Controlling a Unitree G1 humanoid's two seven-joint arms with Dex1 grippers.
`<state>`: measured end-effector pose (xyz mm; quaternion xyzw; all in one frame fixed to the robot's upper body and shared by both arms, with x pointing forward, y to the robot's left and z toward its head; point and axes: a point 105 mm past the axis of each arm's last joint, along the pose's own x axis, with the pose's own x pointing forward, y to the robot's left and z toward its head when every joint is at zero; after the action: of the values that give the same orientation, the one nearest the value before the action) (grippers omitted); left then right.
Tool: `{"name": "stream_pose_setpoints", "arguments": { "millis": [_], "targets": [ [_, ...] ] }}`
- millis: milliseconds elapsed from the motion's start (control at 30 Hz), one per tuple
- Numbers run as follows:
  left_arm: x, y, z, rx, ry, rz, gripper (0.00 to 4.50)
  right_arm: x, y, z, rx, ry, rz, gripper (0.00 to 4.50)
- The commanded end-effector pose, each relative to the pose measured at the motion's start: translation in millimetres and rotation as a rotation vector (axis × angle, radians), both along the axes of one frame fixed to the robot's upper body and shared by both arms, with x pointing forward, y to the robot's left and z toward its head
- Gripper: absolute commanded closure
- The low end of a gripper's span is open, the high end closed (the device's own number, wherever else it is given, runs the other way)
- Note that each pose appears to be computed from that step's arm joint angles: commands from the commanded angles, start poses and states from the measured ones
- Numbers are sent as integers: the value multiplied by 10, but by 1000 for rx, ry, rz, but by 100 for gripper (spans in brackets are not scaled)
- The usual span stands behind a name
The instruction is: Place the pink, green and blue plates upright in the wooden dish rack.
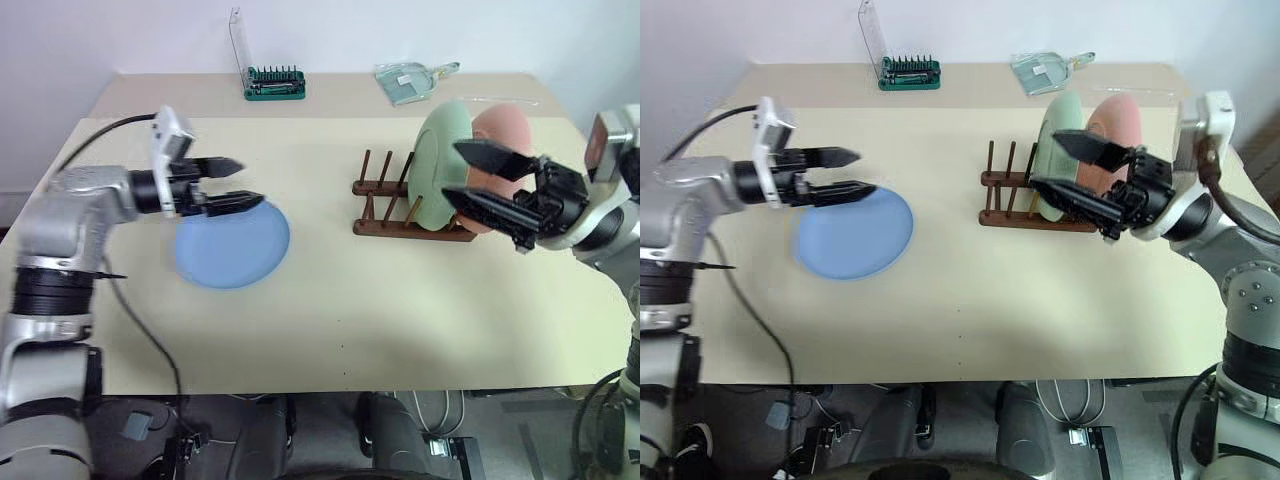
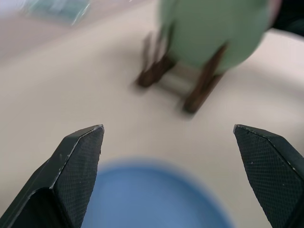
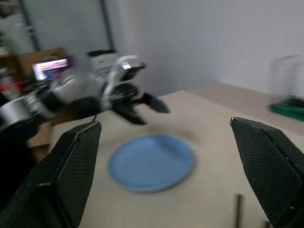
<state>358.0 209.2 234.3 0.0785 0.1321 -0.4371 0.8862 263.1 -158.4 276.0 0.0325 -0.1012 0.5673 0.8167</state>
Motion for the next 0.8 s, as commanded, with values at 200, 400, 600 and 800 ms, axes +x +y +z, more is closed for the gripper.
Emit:
{"name": "stream_pose_setpoints", "arguments": {
  "millis": [200, 400, 600, 800],
  "targets": [
    [128, 666, 64, 196, 351, 415, 0, 123, 141, 30, 41, -31, 55, 6],
    [145, 820, -185, 186, 580, 521, 0, 177, 177, 17, 61, -29, 65, 6],
    [167, 667, -400, 135, 715, 526, 0, 189, 166, 24, 63, -39, 36, 6],
    [156, 739, -592, 222, 730, 532, 0, 146, 123, 29, 64, -33, -1, 6]
  ]
}}
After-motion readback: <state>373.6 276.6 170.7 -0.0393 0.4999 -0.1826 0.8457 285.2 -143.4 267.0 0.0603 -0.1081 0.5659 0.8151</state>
